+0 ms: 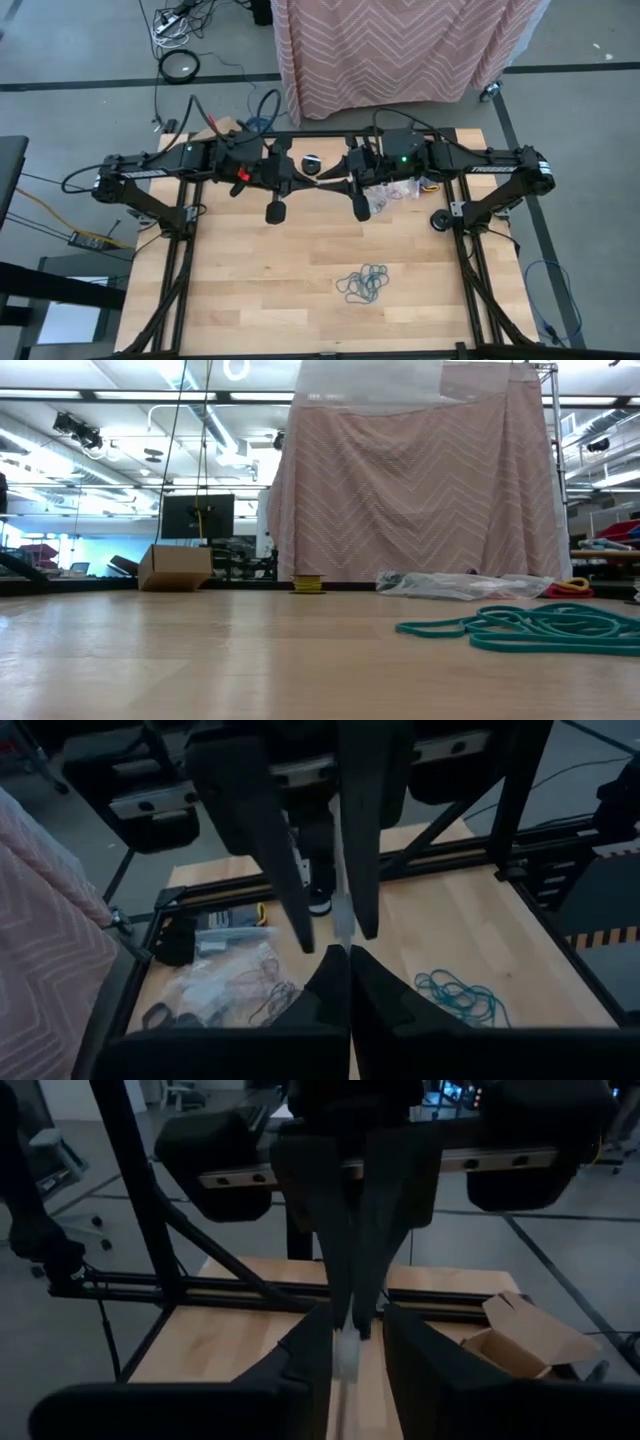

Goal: Sort rubber bands
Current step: Open the transparent zip bag

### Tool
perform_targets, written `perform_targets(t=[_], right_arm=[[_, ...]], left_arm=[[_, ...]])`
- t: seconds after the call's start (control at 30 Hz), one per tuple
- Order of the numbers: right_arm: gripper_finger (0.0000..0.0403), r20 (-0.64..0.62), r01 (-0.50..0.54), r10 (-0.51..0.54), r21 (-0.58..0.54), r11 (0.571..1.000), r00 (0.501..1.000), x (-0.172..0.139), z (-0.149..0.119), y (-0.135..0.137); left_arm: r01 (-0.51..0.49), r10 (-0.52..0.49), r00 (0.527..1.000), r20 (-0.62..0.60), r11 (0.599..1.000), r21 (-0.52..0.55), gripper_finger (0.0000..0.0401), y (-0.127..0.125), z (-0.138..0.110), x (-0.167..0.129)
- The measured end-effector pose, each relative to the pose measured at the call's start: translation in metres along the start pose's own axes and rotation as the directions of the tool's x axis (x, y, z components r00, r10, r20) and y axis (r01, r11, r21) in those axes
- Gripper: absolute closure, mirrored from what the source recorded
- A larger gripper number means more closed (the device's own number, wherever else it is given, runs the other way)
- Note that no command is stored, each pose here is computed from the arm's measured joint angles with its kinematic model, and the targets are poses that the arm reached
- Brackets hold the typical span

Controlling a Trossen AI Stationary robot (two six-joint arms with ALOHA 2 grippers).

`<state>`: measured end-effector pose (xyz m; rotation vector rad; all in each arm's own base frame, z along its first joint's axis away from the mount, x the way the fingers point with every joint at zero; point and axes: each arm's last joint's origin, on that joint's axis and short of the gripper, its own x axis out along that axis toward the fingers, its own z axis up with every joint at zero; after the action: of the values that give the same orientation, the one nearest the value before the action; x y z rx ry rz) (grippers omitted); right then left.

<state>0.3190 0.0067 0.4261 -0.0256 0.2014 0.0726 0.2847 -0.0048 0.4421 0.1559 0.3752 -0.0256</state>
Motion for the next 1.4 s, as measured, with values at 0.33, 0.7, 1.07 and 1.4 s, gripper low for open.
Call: perform_targets(t=[0.33, 0.7, 1.07, 1.4], right_arm=[[0.0389, -0.023, 0.000, 0.001, 0.007, 1.000, 1.000, 0.000, -0.002, 0.000], [0.0385, -0.058, 0.020, -0.020, 0.014, 1.000, 0.998, 0.000, -0.006, -0.001], [0.0387, -0.102, 0.026, -0.023, 0.033, 0.999, 0.995, -0.001, -0.010, -0.001], [0.0387, -0.041, 0.042, -0.041, 0.034, 0.999, 0.998, -0.001, -0.004, -0.006]], left_arm=[[0.000, 0.000, 1.000, 0.000, 1.000, 0.002, 0.0401, 0.000, 0.000, 0.000], [-0.035, 0.035, 0.999, -0.030, 0.999, 0.006, 0.0401, 0.001, -0.002, -0.016], [-0.120, 0.120, 0.993, -0.003, 0.993, -0.005, 0.0401, 0.005, -0.002, -0.079], [-0.023, 0.023, 0.999, -0.044, 1.000, -0.021, 0.0376, 0.002, -0.004, -0.043]])
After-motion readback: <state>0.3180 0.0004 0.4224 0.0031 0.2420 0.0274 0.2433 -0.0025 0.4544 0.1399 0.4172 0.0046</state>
